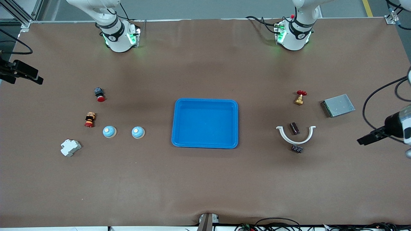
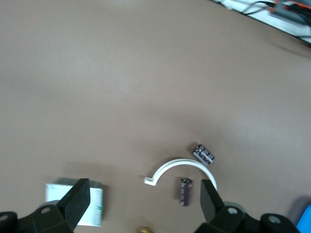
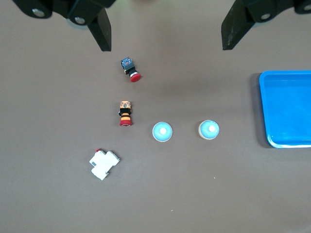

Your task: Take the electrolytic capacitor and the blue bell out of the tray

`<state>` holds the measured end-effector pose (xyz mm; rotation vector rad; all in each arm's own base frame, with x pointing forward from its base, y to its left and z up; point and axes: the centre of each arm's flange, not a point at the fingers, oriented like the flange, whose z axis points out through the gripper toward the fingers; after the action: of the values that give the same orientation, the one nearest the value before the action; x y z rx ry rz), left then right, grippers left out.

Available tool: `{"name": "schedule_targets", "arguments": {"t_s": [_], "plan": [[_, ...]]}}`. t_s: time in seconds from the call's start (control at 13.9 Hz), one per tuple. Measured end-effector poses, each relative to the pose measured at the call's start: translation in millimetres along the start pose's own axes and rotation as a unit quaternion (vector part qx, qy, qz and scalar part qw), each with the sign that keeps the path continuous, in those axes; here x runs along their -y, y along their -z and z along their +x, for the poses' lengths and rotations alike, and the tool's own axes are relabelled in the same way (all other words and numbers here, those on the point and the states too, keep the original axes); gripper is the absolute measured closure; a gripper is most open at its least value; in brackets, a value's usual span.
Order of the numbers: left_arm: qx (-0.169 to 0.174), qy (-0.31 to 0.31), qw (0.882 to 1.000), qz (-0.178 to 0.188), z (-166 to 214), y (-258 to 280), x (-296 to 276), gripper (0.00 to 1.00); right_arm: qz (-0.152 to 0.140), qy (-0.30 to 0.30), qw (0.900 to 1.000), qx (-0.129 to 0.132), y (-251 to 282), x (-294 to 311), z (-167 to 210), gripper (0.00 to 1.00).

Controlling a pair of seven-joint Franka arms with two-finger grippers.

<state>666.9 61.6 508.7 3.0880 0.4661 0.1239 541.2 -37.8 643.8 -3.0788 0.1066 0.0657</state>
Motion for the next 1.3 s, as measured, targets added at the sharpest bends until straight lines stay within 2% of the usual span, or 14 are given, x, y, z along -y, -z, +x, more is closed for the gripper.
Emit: {"name": "schedule_targets", "arguments": {"t_s": [0.14,0.36,0.79,1.3], "plan": [[-0.012,-0.052,0.999,0.003,-8,26,-2,0.00,0.000,-0.001,1.000,-0.002,0,-1,-2,0.00],[-0.028,-0.086,0.996,0.007,-22,57,-10,0.00,0.000,-0.001,1.000,-0.002,0,-1,-3,0.00],[-0.059,-0.102,0.993,0.016,-60,112,-26,0.00,0.000,0.000,1.000,-0.007,3,-1,-4,0.00],[-0.079,-0.099,0.992,0.016,-68,135,-24,0.00,0.000,0.000,1.000,-0.008,4,-1,-5,0.00]]}}
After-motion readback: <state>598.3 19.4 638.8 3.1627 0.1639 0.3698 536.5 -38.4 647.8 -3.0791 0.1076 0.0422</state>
